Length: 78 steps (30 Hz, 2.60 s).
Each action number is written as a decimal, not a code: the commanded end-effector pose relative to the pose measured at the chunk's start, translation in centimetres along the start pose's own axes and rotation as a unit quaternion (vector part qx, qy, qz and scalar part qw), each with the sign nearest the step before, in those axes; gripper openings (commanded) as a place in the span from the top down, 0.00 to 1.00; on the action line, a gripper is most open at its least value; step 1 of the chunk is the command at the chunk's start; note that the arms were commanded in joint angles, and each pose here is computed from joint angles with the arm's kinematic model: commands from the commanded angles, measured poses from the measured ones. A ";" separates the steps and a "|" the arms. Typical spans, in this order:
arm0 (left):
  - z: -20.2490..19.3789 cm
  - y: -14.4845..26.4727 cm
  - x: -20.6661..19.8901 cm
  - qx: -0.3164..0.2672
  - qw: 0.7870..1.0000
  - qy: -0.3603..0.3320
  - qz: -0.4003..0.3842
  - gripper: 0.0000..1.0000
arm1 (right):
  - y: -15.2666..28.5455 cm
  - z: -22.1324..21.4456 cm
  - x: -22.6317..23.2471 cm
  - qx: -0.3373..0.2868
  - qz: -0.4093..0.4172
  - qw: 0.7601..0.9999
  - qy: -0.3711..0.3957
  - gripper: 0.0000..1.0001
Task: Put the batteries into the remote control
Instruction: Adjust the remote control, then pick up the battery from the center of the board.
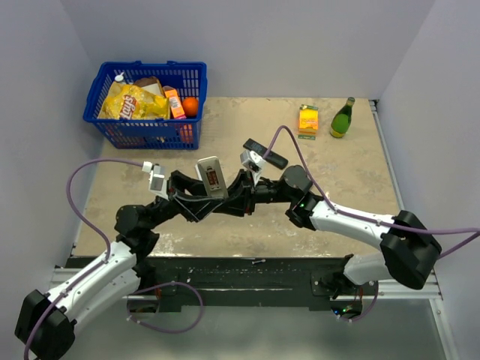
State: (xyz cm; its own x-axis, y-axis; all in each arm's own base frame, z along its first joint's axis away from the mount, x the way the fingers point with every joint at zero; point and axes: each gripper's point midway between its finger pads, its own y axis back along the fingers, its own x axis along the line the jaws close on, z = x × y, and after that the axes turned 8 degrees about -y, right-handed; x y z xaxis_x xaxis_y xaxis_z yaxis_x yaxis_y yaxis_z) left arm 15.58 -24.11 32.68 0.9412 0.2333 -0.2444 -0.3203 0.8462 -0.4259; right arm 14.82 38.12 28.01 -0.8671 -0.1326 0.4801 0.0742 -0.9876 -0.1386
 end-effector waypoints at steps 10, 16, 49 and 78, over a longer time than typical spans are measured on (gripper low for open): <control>1.3 0.0 -0.8 -0.034 0.999 -0.036 -0.022 0.93 | -0.3 0.7 0.5 0.002 0.018 1.000 0.023 1.00; 1.1 0.5 1.5 0.002 0.993 -0.106 0.044 1.00 | 1.1 -0.2 -3.2 0.014 -0.099 0.995 0.017 0.48; 0.2 5.1 5.6 0.104 0.959 -0.191 0.182 1.00 | 20.0 -6.5 -23.4 0.192 -0.627 0.751 -0.077 0.39; -0.9 5.7 7.6 0.124 0.964 -0.148 0.182 1.00 | 20.5 -10.5 -26.1 0.255 -0.611 0.740 -0.117 0.70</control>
State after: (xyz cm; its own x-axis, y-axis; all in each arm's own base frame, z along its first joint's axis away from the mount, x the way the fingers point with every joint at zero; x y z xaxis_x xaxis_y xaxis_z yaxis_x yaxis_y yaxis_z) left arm 20.92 -17.89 26.22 0.7618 0.6433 -0.0756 -0.6477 0.7577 -0.0793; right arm 32.69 21.16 2.64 -0.3082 0.9458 0.1022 -0.4561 -0.2412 0.8566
